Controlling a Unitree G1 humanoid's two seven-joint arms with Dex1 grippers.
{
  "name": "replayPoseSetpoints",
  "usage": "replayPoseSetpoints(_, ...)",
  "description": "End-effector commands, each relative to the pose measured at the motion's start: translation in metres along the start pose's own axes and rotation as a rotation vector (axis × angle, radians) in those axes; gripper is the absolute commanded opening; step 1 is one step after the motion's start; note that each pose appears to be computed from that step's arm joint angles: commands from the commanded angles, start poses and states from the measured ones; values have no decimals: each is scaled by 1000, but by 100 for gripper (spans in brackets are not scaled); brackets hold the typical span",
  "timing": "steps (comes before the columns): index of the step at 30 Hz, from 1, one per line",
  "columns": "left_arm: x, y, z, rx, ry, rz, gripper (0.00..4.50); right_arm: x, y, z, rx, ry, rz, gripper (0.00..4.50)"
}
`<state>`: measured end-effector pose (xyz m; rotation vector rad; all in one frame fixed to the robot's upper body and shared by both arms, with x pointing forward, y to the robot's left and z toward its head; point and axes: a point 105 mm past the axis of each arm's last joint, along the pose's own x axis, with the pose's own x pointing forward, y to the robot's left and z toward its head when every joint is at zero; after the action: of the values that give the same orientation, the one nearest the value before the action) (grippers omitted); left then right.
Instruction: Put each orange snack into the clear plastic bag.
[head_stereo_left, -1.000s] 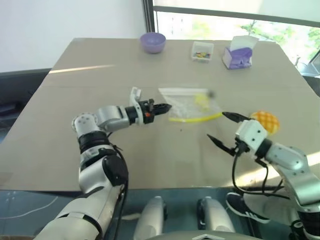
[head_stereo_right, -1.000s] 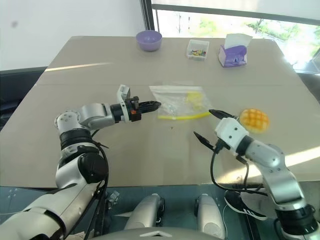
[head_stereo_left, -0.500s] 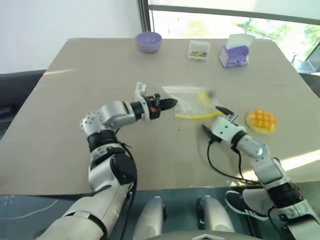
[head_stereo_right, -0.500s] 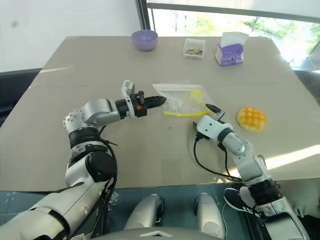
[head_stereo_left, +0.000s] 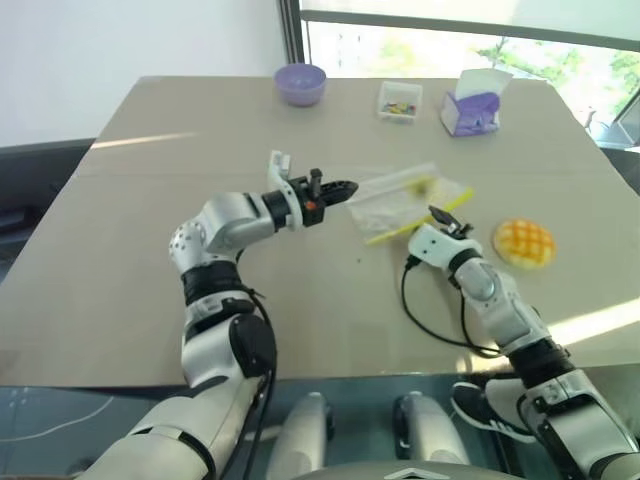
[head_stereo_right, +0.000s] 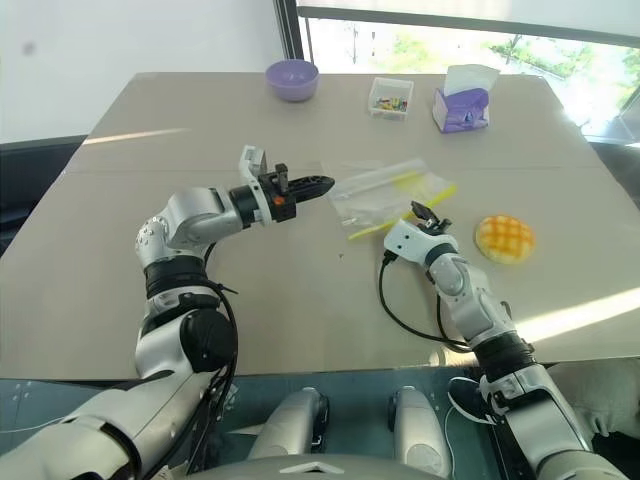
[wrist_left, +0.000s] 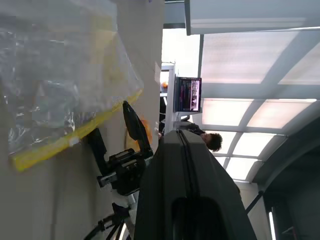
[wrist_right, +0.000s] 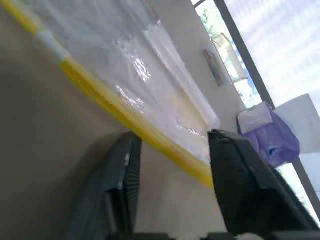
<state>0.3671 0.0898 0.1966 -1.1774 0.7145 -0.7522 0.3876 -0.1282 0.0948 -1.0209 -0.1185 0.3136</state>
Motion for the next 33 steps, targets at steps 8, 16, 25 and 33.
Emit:
replayPoseSetpoints(8, -16, 5, 1, 52, -36, 42, 0, 4, -5, 4, -28, -26, -20, 8)
replayPoseSetpoints(16, -28, 37, -6, 89, -17, 158, 74, -13, 5, 46, 55, -199, 45, 0)
replayPoseSetpoints(25, -31, 58, -19, -32, -3, 183, 242, -32, 15, 64, 137, -239, 109, 0)
replayPoseSetpoints(33, -25, 52, -27, -44, 12, 141, 242, -31, 16, 68, 138, -238, 118, 0)
